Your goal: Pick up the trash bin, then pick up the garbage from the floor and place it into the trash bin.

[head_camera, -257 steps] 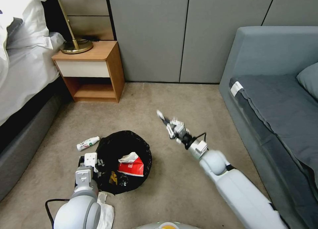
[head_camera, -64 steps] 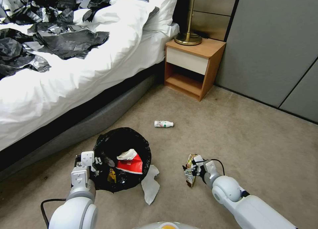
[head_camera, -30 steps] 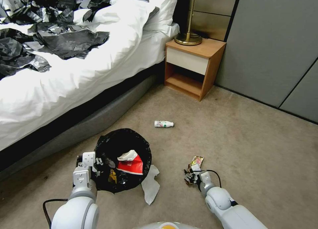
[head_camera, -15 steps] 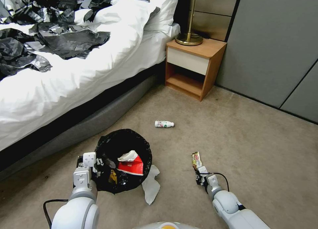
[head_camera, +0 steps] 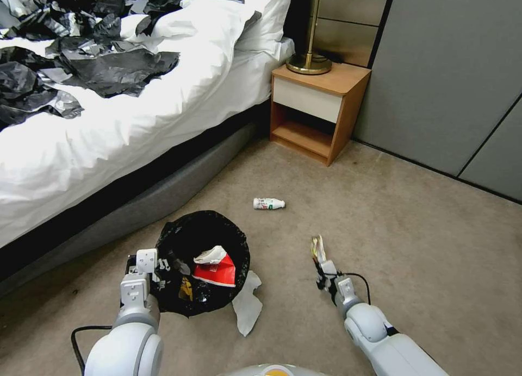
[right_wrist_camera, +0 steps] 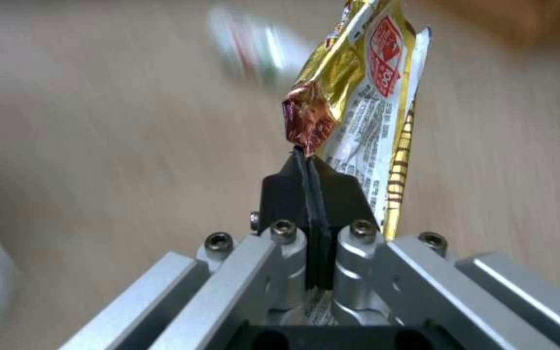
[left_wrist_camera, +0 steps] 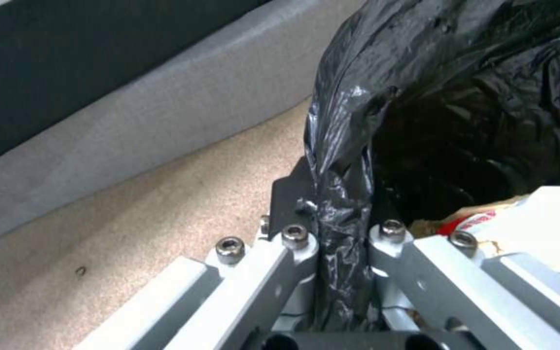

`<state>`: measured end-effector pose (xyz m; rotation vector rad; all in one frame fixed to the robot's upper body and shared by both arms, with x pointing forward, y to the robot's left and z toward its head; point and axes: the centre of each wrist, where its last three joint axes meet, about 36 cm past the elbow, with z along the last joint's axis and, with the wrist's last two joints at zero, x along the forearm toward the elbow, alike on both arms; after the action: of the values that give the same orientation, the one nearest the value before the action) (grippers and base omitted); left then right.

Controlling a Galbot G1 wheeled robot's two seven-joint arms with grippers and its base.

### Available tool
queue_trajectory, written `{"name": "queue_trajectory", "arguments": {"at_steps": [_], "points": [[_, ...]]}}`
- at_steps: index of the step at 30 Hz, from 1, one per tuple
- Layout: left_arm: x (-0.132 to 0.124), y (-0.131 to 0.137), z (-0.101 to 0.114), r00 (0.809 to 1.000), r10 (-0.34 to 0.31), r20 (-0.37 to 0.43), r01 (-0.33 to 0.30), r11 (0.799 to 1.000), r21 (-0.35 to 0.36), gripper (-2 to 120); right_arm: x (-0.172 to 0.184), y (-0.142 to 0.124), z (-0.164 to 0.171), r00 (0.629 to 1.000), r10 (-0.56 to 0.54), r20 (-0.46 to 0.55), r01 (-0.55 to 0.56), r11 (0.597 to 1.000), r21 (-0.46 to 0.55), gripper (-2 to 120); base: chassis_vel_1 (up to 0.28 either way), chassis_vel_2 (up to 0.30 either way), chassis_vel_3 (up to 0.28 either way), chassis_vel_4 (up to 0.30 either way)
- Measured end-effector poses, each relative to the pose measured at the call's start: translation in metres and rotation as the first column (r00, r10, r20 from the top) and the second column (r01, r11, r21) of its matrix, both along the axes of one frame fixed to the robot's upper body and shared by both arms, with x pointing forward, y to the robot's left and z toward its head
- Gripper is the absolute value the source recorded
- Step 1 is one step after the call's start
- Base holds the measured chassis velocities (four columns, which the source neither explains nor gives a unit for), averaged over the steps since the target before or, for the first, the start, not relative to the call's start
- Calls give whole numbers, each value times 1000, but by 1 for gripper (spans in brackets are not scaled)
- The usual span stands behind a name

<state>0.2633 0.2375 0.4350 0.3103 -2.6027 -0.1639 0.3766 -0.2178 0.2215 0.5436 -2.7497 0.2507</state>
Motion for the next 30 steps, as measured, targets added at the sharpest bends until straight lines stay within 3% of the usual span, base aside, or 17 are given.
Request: {"name": "queue_trajectory", "arguments": {"at_steps": [1, 2, 4, 5, 6, 9, 10, 13, 14, 17, 21, 30], "points": [[0, -1, -1, 1000, -2, -2, 2, 1000, -1, 1, 3, 7, 21, 994, 60, 93, -65, 996, 55, 0, 0, 0, 0, 0], [0, -1, -1, 1000, -2, -2, 2, 1000, -1, 1, 3, 7, 21, 994, 60, 93, -65, 996, 55, 0, 0, 0, 0, 0], [1, -2, -2, 1000, -5, -4, 5, 1000, -2, 1, 5, 17, 54, 967, 149, 208, -175, 978, 114, 0, 0, 0, 0, 0], [1, -3, -3, 1000, -8, -6, 8, 1000, -2, 1, 4, 25, 84, 925, 228, 304, -284, 946, 155, 0, 0, 0, 0, 0], [1, -3, -3, 1000, -8, -6, 8, 1000, -2, 1, 4, 25, 84, 925, 228, 304, -284, 946, 155, 0, 0, 0, 0, 0], [0, -5, -4, 1000, -13, -12, 13, 1000, -5, 1, -2, 39, 129, 830, 346, 438, -461, 867, 188, 0, 0, 0, 0, 0], [0, -5, -4, 1000, -13, -12, 13, 1000, -5, 1, -2, 39, 129, 830, 346, 438, -461, 867, 188, 0, 0, 0, 0, 0], [-1, -7, -5, 1000, -17, -15, 17, 1000, -6, 1, -16, 52, 160, 755, 427, 498, -585, 781, 218, 0, 0, 0, 0, 0], [-1, -7, -5, 1000, -17, -15, 17, 1000, -6, 1, -16, 52, 160, 755, 427, 498, -585, 781, 218, 0, 0, 0, 0, 0], [-1, -9, -5, 1000, -20, -16, 20, 1000, -7, 1, -32, 66, 171, 708, 488, 510, -660, 715, 232, 0, 0, 0, 0, 0], [-1, -13, -5, 1000, -26, -17, 26, 1000, -17, 1, -41, 79, 165, 693, 529, 490, -691, 682, 241, 0, 0, 0, 0, 0], [-2, -12, -4, 1000, -25, -15, 25, 1000, -15, 1, -37, 92, 134, 708, 586, 395, -695, 678, 240, 0, 0, 0, 0, 0]]}}
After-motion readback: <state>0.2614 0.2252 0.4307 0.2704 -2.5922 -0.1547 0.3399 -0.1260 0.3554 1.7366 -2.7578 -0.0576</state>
